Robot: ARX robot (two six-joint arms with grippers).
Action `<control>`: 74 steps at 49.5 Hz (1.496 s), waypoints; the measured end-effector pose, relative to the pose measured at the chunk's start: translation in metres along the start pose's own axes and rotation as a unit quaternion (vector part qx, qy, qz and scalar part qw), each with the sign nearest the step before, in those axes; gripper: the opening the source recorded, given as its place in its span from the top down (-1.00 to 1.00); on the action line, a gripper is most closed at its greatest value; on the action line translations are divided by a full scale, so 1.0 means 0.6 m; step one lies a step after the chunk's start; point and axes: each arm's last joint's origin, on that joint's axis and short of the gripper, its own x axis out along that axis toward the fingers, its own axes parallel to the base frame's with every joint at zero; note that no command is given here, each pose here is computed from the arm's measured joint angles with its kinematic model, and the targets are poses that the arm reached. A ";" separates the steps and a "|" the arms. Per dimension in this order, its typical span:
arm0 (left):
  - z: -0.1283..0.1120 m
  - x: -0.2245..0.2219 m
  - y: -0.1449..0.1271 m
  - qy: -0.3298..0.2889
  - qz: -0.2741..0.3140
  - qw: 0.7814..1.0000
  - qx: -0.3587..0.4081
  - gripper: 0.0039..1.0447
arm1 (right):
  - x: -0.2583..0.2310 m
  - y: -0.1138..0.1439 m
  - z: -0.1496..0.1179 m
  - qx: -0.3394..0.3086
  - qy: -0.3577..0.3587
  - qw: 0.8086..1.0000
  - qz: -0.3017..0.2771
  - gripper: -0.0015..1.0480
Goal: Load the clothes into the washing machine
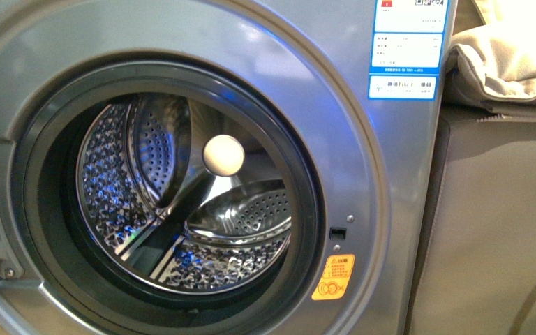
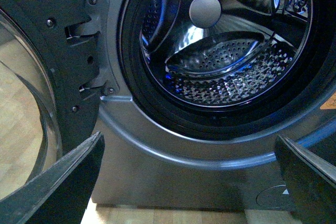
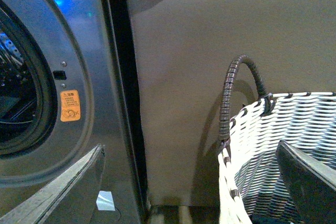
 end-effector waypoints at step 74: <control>0.000 0.000 0.000 0.000 0.000 1.000 0.000 -0.88 | 0.005 -0.034 0.061 0.083 -0.145 0.979 0.120 -0.85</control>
